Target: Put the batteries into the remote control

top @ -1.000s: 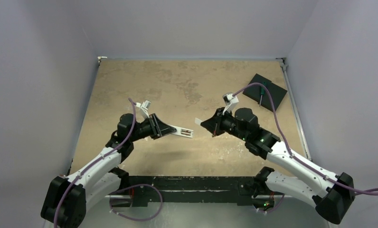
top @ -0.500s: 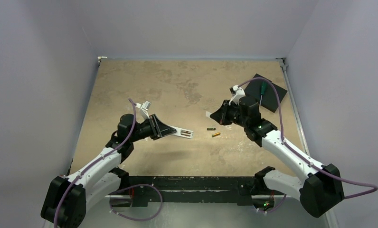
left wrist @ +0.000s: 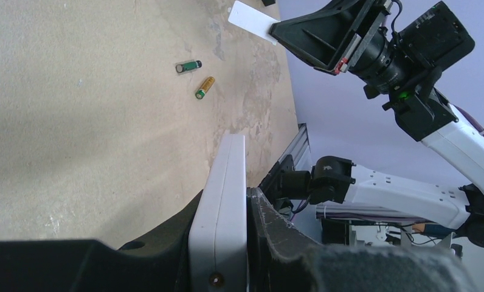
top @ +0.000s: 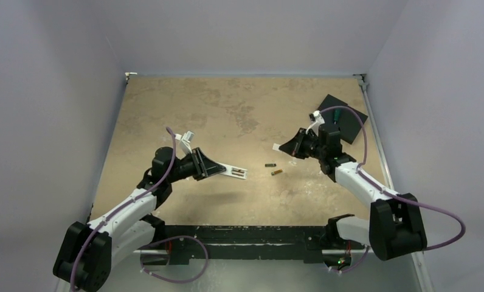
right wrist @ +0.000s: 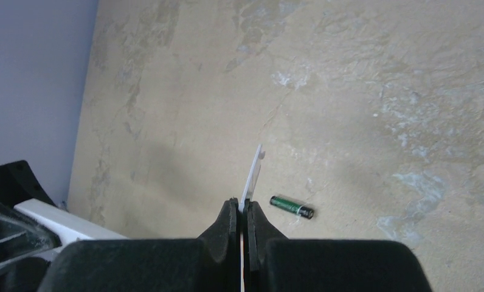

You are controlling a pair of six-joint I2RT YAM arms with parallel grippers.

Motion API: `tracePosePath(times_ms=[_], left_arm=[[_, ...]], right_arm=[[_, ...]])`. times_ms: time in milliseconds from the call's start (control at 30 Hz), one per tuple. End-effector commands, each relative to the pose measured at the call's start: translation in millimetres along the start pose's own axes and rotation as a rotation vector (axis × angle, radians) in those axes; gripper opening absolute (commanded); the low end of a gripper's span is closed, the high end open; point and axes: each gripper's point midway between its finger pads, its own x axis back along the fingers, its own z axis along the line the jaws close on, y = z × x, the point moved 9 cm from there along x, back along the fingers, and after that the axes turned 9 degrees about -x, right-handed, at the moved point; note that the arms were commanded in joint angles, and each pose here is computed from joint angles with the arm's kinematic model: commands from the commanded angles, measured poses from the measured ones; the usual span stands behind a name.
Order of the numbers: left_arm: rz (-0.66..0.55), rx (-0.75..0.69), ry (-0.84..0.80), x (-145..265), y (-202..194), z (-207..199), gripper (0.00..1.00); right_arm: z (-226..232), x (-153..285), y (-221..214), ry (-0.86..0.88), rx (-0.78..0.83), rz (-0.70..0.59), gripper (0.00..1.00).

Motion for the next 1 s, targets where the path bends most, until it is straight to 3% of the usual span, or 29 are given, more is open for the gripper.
tracePosePath(times_ms=[0,533,967], left_arm=[[-0.016,-0.018,-0.037,-0.5,0.8,-1.6,0.0],[-0.011,-0.018,-0.039,0.3,-1.3,-0.6,0.0],[-0.002,-0.021,-0.043,-0.5,-2.0,0.4,0.0]], right_arm=[[-7.8,-3.1,4.8,0.064,-0.032,-0.014,0.0],[-62.6,-14.2,2.6,-0.023,-0.196,-0.053,0.0],[-85.5,-21.9,-6.0,-0.058,-0.283,-0.007,0.02]])
